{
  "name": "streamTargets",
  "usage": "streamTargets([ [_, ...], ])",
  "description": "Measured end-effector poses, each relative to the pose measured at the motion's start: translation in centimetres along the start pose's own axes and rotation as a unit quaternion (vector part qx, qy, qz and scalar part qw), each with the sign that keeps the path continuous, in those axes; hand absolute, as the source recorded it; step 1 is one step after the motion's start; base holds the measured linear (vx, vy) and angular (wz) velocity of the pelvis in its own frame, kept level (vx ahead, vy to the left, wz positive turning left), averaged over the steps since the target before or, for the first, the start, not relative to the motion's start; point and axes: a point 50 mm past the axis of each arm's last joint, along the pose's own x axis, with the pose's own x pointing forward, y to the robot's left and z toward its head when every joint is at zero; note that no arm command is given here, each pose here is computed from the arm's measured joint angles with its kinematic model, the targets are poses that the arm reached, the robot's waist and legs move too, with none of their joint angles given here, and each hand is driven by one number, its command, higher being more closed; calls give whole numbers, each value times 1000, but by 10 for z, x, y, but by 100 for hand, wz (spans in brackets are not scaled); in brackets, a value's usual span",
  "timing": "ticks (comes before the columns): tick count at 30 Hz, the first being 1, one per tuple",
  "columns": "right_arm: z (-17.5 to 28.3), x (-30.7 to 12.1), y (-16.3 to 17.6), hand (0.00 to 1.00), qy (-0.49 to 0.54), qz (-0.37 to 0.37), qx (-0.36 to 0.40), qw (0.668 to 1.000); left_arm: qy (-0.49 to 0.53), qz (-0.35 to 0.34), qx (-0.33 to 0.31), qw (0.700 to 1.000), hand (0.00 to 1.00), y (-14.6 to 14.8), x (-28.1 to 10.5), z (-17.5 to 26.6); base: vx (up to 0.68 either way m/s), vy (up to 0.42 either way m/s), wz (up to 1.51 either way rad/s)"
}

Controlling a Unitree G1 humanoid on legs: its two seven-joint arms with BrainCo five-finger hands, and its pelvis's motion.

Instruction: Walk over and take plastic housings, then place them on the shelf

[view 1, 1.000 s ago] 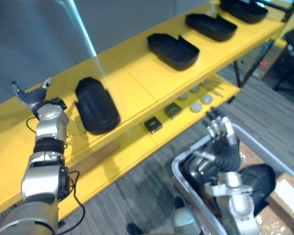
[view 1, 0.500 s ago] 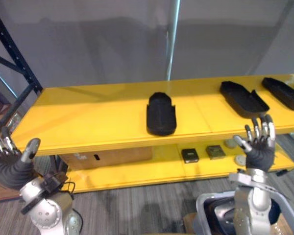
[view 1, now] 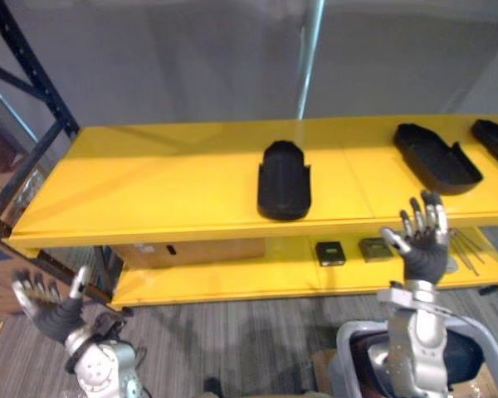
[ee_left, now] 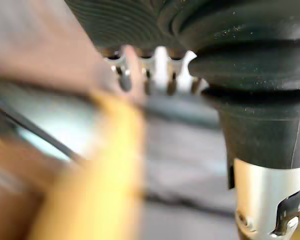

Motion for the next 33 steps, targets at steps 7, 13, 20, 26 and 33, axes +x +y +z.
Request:
streamTargets([
  [7,-3,13,18,0,2,64,-14,998,45,49,45,997,0,30,2,-22,32,11,10],
  [13,-9,8,24,100,26,113,-6,993,134,-12,104,985,0,34,-11,-60,-47,15,-10],
  [20,-22,-18,44,100,75,160,12,984,229,-85,165,956,0,49,-43,-97,-18,10,-13],
  [26,-36,-40,74,100,127,222,51,966,270,-129,197,934,0,48,-53,-111,22,-1,-2],
  [33,-69,-50,100,100,191,200,54,960,305,-142,216,917,0,52,-64,-122,59,-1,5],
])
